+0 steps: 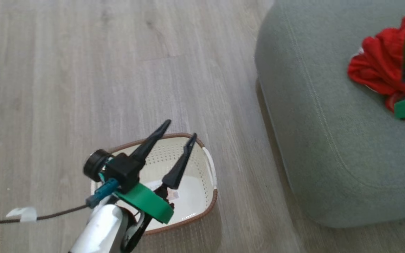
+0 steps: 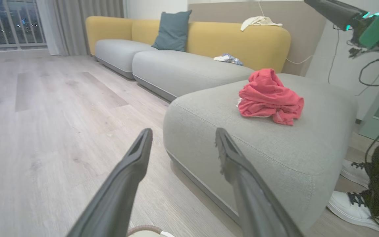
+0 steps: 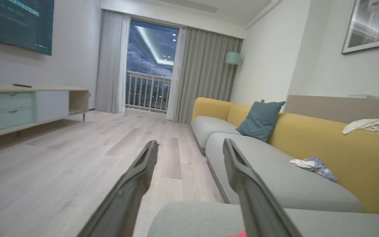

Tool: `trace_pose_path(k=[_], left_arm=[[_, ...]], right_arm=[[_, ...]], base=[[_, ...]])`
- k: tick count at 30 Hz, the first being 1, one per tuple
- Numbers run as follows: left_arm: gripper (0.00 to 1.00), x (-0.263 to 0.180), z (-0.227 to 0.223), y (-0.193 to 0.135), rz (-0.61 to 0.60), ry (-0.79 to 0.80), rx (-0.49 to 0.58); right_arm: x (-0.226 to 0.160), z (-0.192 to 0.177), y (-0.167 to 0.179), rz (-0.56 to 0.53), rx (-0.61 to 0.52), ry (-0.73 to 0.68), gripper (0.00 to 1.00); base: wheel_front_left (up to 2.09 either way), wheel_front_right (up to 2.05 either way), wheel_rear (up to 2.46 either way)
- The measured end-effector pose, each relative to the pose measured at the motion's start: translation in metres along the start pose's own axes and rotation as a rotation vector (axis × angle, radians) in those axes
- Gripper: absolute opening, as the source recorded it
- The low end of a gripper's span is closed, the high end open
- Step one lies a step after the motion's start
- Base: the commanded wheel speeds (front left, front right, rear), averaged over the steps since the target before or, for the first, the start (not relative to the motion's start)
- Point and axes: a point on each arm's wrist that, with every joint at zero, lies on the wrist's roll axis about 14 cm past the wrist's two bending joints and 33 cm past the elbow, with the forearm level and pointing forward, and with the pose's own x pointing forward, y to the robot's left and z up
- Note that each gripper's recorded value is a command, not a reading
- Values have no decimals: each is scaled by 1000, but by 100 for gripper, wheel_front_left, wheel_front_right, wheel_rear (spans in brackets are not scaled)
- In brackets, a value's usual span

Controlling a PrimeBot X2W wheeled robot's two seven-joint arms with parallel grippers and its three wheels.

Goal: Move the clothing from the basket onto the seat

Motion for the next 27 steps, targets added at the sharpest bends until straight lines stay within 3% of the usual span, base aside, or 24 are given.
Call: trace_pose_path(k=[5,16,27], left_arm=[[100,-22,24,38,169,-60,41],[100,-79,45,103,476,-103,78],[100,-108,45,119,608,-98,78]], right_arm=[[-7,9,49,89,121,-47,100],[-33,-17,120,190,293,39,100],[-74,-64,164,217,407,228,100]], base=[[0,0,0],[0,0,0],[0,0,0]])
